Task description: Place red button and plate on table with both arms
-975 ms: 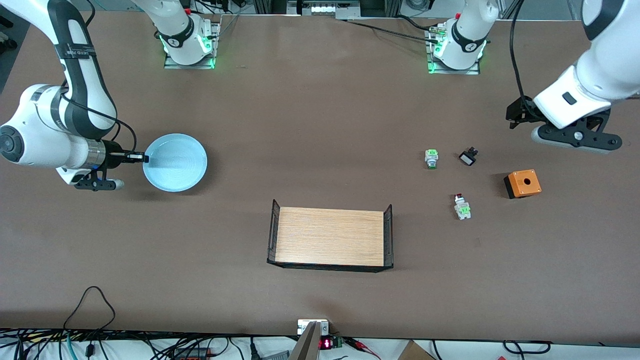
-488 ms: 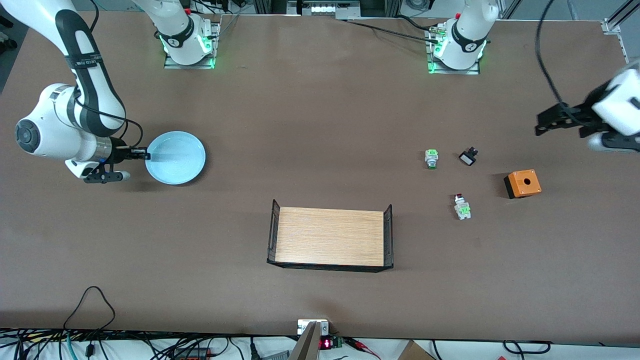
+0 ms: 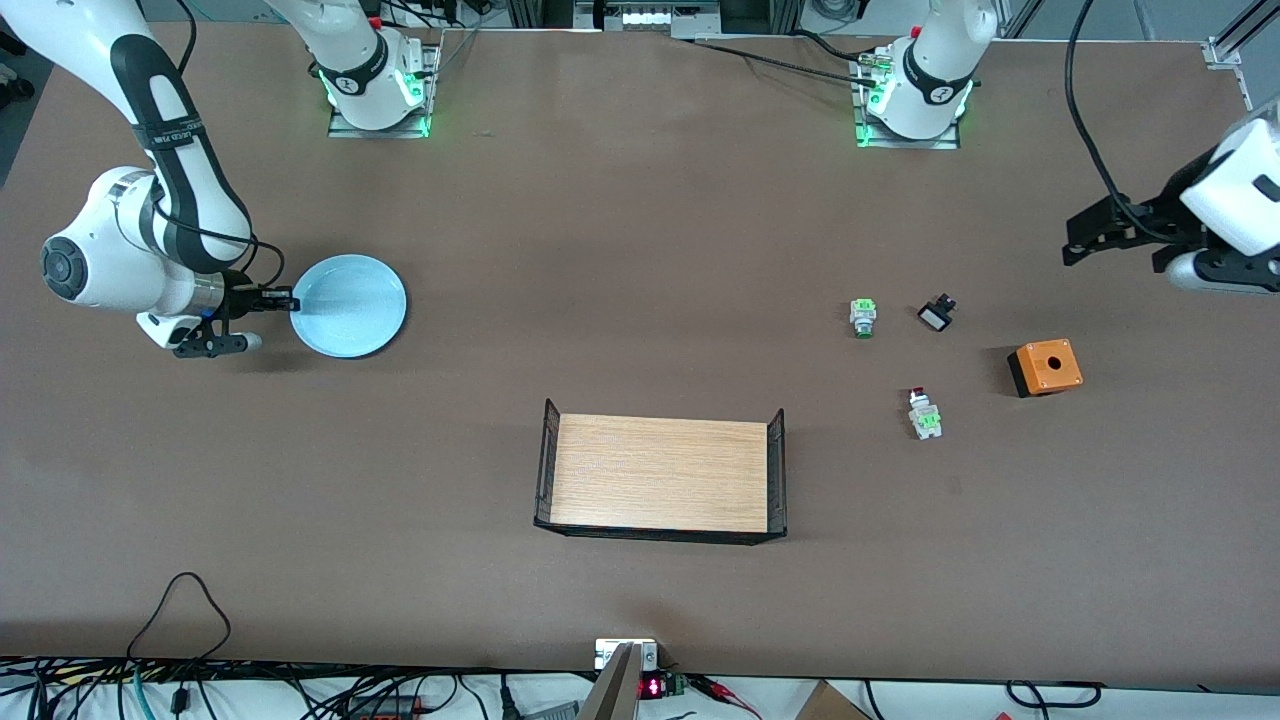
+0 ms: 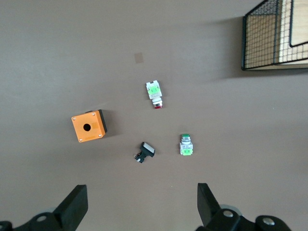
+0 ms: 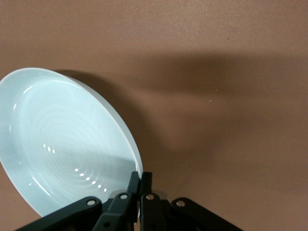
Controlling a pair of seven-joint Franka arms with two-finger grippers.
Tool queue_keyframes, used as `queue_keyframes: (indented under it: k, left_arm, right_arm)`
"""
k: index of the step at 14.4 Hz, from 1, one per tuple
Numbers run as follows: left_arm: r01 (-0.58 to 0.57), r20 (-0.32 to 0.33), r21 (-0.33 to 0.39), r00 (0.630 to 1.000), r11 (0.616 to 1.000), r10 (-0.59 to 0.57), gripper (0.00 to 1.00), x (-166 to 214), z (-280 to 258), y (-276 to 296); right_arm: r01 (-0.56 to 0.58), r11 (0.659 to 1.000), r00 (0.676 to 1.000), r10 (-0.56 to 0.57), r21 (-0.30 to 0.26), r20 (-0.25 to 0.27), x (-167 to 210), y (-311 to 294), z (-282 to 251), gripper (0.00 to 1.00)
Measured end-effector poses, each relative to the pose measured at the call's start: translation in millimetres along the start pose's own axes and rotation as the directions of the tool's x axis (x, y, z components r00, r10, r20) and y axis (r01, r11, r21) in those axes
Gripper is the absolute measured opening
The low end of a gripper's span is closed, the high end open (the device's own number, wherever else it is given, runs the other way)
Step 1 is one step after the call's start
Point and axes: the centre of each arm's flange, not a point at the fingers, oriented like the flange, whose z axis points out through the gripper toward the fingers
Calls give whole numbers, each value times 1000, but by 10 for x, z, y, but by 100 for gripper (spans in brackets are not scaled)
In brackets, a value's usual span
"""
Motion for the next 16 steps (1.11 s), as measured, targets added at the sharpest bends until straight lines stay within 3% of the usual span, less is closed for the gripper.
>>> queue_keyframes:
  k: [2, 9, 10, 16]
  left_arm:
    - [-10, 14, 0, 1000, 1000, 10, 100, -15, 13, 70]
    - [32, -66, 5, 997, 999, -32, 100, -100, -86, -151]
    - [34, -68, 9, 997, 999, -33, 100, -163, -56, -146]
    - [32, -56, 15, 998, 999, -32, 100, -290, 75, -121]
  right_arm:
    - [1, 1000, 1000, -1, 0, 0, 2, -8, -2, 25]
    - [-44, 999, 999, 44, 18, -19, 117, -205, -577, 95]
    - [-62, 998, 998, 62, 18, -28, 165, -299, -709, 100]
    - [-68, 997, 996, 66, -26, -59, 316, -824, -1081, 100]
